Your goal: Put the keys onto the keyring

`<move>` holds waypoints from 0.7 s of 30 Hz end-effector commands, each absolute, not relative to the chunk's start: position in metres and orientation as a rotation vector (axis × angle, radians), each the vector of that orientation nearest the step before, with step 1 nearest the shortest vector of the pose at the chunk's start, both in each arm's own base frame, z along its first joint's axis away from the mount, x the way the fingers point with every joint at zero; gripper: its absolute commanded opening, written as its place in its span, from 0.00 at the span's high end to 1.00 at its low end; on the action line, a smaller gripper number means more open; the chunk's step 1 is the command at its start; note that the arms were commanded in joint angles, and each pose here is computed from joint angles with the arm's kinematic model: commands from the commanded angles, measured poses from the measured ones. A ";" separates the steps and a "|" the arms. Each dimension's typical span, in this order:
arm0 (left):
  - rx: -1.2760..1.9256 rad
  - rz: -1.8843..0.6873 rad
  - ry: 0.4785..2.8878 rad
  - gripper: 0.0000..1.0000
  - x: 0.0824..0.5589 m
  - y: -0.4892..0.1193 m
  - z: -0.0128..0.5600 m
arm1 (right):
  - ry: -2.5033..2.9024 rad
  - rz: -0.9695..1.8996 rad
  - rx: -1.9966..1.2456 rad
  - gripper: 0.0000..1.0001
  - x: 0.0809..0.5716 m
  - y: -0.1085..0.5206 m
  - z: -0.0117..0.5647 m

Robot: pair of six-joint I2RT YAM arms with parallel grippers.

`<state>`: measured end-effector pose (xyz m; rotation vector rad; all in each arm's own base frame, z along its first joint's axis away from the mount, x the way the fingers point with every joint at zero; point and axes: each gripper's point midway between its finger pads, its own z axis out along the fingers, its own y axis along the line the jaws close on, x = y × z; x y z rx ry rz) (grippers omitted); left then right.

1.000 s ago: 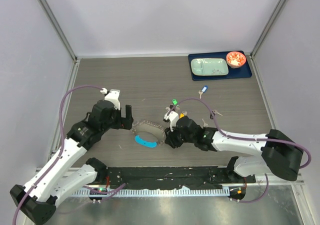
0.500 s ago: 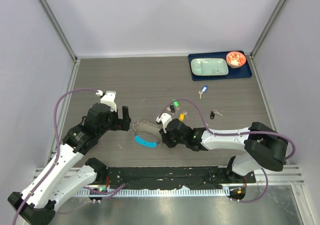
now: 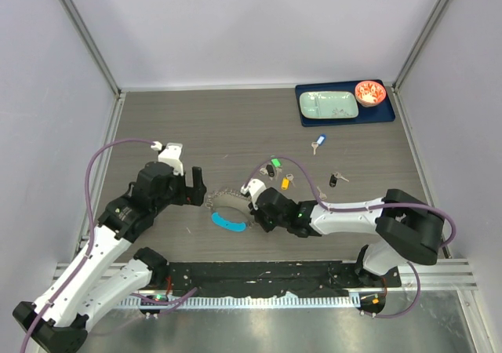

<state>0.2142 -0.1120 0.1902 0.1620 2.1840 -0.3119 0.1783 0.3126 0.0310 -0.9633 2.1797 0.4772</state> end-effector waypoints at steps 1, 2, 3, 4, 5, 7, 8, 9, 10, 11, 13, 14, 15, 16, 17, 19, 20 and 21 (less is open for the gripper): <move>0.240 -0.397 2.169 0.00 0.211 -0.126 0.192 | 2.088 0.490 -0.952 0.97 0.189 0.329 0.058; 0.257 -0.417 2.160 0.00 0.210 -0.129 0.193 | 2.073 0.502 -0.959 0.99 0.188 0.330 0.063; 0.282 -0.438 2.150 0.00 0.209 -0.132 0.195 | 2.043 0.525 -0.956 0.99 0.188 0.333 0.073; 0.302 -0.465 2.141 0.00 0.206 -0.136 0.197 | 2.009 0.544 -0.969 0.99 0.189 0.338 0.081; 0.304 -0.471 2.124 0.00 0.207 -0.137 0.200 | 1.981 0.558 -0.971 0.99 0.190 0.340 0.089; 0.351 -0.510 2.105 0.00 0.203 -0.142 0.203 | 1.901 0.581 -0.969 0.99 0.195 0.348 0.114; 0.367 -0.523 2.078 0.00 0.202 -0.144 0.209 | 1.875 0.590 -0.967 0.99 0.196 0.351 0.123; 0.390 -0.535 2.062 0.00 0.201 -0.146 0.211 | 1.840 0.603 -0.963 0.99 0.198 0.353 0.136; 0.426 -0.550 2.027 0.00 0.200 -0.149 0.217 | 1.790 0.629 -0.950 0.99 0.200 0.360 0.152; 0.459 -0.594 1.992 0.00 0.195 -0.154 0.224 | 1.756 0.643 -0.958 0.99 0.200 0.364 0.162; 0.485 -0.632 1.917 0.00 0.193 -0.159 0.238 | 1.669 0.702 -0.927 0.99 0.202 0.375 0.193; 0.511 -0.669 1.876 0.00 0.188 -0.163 0.246 | 1.623 0.712 -0.943 0.99 0.202 0.379 0.204; 0.524 -0.685 1.851 0.00 0.187 -0.165 0.250 | 1.592 0.725 -0.936 0.99 0.202 0.381 0.214; 0.537 -0.695 1.810 0.00 0.186 -0.167 0.257 | 1.534 0.745 -0.914 0.99 0.204 0.386 0.233; 0.554 -0.702 1.784 0.00 0.185 -0.169 0.262 | 1.507 0.749 -0.905 0.99 0.205 0.387 0.240; 0.576 -0.707 1.745 0.00 0.182 -0.169 0.270 | 1.437 0.743 -0.865 0.99 0.213 0.389 0.261; 0.592 -0.692 1.730 0.00 0.182 -0.168 0.273 | 1.430 0.736 -0.859 0.99 0.217 0.391 0.263; 0.592 -0.677 1.727 0.00 0.183 -0.166 0.275 | 1.423 0.708 -0.840 0.99 0.222 0.390 0.268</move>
